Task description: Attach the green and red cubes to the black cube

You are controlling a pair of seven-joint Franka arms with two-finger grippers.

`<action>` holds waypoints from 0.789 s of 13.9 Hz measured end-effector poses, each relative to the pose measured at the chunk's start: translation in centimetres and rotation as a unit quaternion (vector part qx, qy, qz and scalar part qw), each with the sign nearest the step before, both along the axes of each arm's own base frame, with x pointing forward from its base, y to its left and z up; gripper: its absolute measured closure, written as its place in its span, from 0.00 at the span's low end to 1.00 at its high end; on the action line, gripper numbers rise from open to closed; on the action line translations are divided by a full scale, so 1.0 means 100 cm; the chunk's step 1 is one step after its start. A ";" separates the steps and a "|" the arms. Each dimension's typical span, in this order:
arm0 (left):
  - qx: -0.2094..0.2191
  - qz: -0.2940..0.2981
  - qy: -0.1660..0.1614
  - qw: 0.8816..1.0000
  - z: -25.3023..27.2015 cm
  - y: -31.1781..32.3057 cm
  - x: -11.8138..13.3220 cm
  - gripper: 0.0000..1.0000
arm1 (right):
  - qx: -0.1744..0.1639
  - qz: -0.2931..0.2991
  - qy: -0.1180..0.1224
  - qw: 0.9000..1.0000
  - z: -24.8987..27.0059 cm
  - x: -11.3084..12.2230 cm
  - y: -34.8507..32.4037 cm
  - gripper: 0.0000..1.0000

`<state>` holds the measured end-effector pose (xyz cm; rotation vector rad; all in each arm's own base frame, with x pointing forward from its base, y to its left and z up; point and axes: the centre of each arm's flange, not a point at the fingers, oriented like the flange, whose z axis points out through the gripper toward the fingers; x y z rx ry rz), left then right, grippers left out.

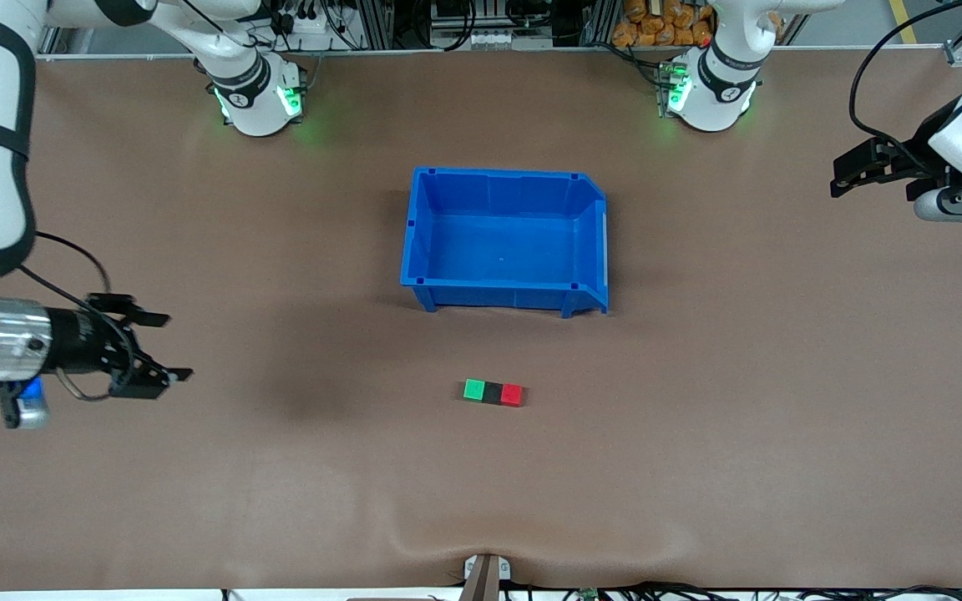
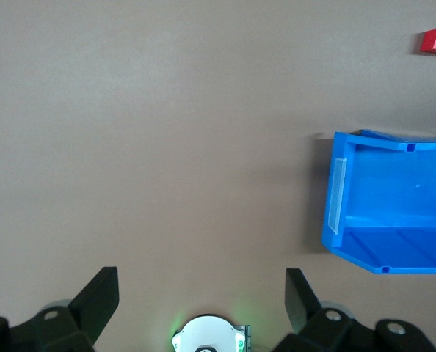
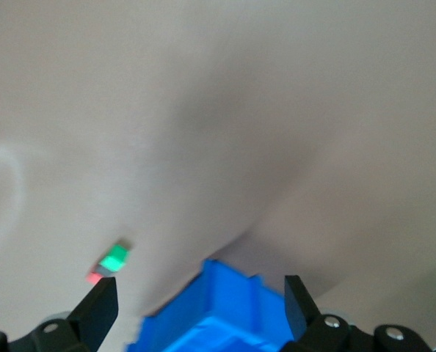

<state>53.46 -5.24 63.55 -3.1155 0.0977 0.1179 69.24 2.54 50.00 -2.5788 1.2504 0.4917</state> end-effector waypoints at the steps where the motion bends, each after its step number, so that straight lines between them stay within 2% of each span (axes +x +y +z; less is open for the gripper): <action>1: 0.000 0.000 0.000 1.000 0.000 0.000 0.000 0.00 | -0.009 0.031 -0.007 0.999 0.009 -0.006 -0.011 0.00; 4: 0.000 0.001 0.000 1.000 0.000 0.001 0.000 0.00 | -0.027 0.120 -0.022 0.992 0.037 -0.026 -0.036 0.00; 6: 0.000 0.001 0.000 1.000 0.000 0.001 0.000 0.00 | -0.027 0.186 -0.041 0.981 0.059 -0.040 -0.051 0.00; 8: 0.000 0.001 0.001 1.000 -0.001 0.001 0.001 0.00 | -0.039 0.248 -0.058 0.966 0.078 -0.051 -0.067 0.00; 11: 0.000 0.001 0.002 1.000 -0.002 0.001 0.001 0.00 | -0.062 0.336 -0.089 0.936 0.113 -0.068 -0.074 0.00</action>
